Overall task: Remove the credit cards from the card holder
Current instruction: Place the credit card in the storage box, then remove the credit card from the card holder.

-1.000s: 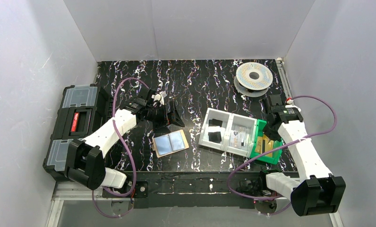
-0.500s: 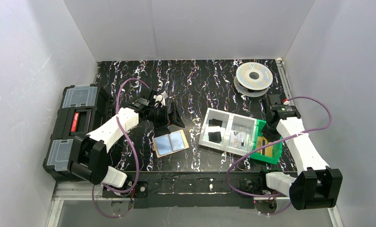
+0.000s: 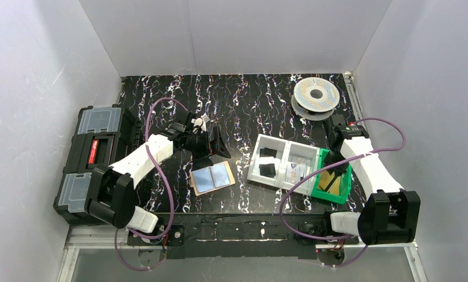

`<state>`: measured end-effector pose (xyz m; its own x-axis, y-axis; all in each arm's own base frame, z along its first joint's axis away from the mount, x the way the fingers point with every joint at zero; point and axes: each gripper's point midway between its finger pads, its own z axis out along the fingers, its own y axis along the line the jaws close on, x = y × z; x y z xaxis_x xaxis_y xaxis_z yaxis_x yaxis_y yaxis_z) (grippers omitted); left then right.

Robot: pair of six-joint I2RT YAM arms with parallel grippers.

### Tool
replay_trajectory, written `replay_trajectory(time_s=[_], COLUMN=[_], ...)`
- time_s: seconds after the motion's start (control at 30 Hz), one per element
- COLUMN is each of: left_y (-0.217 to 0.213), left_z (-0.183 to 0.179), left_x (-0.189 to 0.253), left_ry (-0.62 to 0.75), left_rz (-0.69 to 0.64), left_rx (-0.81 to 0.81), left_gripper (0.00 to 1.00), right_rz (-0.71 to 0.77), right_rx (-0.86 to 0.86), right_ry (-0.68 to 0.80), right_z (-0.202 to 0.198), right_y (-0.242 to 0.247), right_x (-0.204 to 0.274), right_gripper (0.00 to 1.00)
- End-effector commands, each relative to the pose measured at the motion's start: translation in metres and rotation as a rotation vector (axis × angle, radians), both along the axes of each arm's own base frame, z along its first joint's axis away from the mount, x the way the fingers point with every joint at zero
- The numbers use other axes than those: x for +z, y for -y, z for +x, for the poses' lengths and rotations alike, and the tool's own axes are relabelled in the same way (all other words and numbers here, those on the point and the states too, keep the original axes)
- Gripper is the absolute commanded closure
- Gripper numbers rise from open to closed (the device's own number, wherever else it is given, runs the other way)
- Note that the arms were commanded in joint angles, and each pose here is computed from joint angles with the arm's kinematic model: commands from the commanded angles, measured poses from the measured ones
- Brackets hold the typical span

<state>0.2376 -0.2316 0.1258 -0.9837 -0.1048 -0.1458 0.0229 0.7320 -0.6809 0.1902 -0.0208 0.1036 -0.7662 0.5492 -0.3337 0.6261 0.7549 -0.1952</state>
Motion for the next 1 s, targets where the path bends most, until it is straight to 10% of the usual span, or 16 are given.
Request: replay_trajectory(time_s=[0.0, 0.5, 0.97], left_y=[0.004, -0.004, -0.026], left_z=[-0.006, -0.010, 0.003], left_x=[-0.004, -0.033, -0.056], left_ry=[-0.020, -0.056, 0.131], left_rz=[-0.021, 0.083, 0.573], left_rx=[-0.030, 0.008, 0.000], left_gripper=[0.02, 0.04, 0.43], right_rz=[0.011, 0.360, 0.535], right_rx=[-0.005, 0.175, 0.377], right_ry=[0.050, 0.257, 0.333], right_z=[0.014, 0.040, 0.069], right_y=[-0.001, -0.085, -0.165], right_x=[0.014, 0.050, 0.059], right_gripper=[0.65, 0.30, 0.28])
